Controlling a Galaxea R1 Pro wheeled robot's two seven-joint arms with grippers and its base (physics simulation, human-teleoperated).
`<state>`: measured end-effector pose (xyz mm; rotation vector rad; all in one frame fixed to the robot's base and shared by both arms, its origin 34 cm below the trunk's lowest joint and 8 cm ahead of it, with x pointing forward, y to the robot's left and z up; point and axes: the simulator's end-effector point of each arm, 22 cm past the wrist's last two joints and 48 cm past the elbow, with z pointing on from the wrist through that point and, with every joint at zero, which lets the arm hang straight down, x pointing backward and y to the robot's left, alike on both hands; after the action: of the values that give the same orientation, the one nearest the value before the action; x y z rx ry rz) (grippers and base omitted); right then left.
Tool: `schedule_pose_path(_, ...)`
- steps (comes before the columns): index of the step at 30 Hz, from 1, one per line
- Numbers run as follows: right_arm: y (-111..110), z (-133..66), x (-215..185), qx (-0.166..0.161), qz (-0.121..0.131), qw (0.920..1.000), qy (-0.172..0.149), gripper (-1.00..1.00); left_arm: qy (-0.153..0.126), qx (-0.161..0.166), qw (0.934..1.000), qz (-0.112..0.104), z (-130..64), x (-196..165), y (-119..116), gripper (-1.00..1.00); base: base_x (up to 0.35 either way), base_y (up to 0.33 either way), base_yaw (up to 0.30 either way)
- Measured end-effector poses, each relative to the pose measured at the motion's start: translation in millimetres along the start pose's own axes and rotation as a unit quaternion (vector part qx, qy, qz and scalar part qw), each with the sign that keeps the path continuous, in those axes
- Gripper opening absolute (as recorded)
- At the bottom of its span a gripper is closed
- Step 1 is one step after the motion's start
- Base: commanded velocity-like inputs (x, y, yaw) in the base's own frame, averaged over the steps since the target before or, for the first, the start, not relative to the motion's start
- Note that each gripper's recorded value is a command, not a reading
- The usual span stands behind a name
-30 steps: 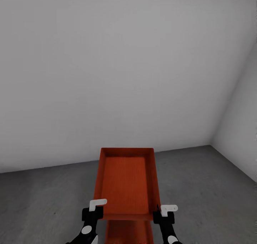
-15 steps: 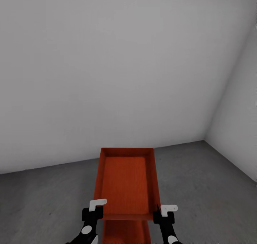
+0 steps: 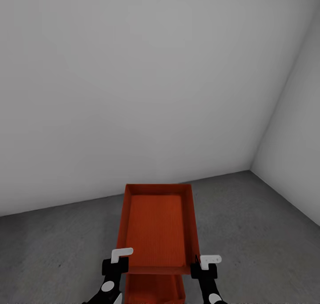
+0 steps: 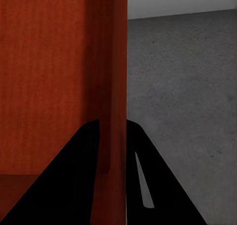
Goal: Move the two storage containers from the living room to the garage. In the garage, place one container on the floor and stack the other container on top of it (either order is fine).
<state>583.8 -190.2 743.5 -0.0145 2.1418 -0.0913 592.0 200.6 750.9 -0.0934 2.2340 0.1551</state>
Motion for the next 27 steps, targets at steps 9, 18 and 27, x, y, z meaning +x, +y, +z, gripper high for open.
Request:
schedule_pose_path(9,0,0.5,8,0.0,0.0,1.0,0.007,-1.0,0.007,0.0,1.0,0.001,1.5,7,0,-1.0,0.0,0.0,0.0)
schedule_pose_path(18,1,1.4,15,-0.001,-0.001,0.9999,0.014,-1.0,0.014,0.0,0.9999,0.002,3.0,15,0,-1.0,0.0,0.0,0.0)
schedule_pose_path(27,1,1.7,22,-0.001,-0.001,0.9998,0.022,-1.0,0.021,0.0,0.9998,0.003,4.3,22,0,-1.0,0.0,0.0,0.0)
